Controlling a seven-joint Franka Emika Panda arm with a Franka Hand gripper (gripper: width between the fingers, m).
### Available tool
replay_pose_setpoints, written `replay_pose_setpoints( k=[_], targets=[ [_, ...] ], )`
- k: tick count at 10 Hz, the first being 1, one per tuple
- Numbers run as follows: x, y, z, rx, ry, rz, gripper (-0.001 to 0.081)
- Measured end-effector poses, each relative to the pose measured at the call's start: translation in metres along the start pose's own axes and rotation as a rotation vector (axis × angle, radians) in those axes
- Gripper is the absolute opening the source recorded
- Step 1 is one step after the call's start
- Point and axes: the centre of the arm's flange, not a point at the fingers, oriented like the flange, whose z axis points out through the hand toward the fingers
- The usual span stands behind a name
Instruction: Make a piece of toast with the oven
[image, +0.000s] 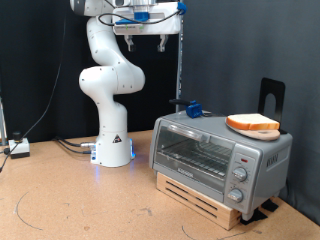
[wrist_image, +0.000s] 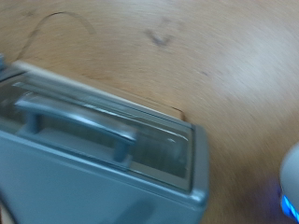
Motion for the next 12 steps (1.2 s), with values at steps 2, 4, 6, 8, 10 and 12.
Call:
replay_pose_setpoints(
  k=[2,4,6,8,10,12],
  targets=[
    [-0.010,0.007,0.005,0.047,-0.027,-0.244,0.0807],
    [-0.012,0.007,0.018,0.055,-0.053,-0.469,0.0807],
    [-0.015,0.008,0.018,0.058,-0.096,-0.468,0.0807],
    [-0.013,0.003,0.019,0.082,-0.215,-0.682,0.0807],
    [-0.013,-0.005,0.022,0.076,-0.249,-0.730,0.0807],
    [-0.013,-0.005,0.020,0.108,-0.311,-0.813,0.0807]
  ],
)
